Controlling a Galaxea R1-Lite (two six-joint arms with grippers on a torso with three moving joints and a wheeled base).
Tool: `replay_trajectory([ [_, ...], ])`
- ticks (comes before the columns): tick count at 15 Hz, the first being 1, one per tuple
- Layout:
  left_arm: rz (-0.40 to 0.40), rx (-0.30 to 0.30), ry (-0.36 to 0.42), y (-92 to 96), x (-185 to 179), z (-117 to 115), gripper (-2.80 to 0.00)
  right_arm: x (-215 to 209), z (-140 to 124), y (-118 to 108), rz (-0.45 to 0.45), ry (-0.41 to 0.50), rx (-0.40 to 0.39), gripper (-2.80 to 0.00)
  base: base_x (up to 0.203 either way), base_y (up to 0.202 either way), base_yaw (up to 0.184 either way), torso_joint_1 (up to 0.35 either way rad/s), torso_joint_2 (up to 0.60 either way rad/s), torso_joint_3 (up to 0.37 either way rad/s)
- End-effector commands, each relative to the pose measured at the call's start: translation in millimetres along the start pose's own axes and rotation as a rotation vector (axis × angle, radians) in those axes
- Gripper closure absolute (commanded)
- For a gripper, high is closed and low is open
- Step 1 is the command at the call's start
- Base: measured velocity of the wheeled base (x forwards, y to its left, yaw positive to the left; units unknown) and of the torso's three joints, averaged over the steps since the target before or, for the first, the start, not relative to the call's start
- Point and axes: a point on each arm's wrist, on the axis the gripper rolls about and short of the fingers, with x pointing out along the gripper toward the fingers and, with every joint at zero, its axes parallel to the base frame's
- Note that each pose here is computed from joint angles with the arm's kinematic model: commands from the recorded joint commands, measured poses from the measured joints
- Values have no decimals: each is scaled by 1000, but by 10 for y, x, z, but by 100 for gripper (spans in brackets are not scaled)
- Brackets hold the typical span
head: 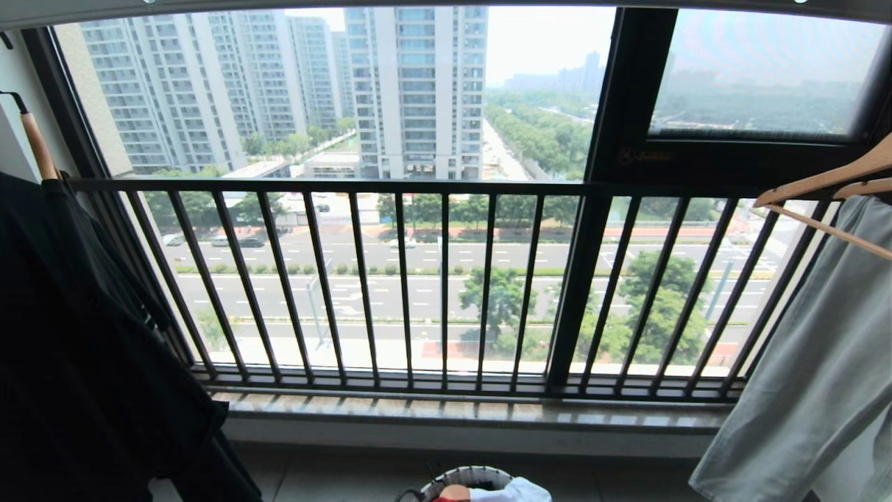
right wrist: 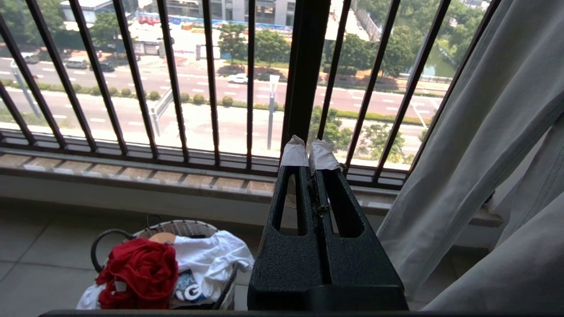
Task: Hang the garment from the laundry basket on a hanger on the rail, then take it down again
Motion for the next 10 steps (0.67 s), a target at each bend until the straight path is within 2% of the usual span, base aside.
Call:
replay_trajectory([
  [1, 1, 0, -2, 0, -1, 2, 0, 0, 0, 0, 0, -1, 3, 0, 0, 0, 0, 0, 0, 0],
  [10, 1, 0, -1, 0, 0, 0, 0, 1, -3, 0, -1, 0, 6, 0, 0, 0, 0, 0, 0, 0],
])
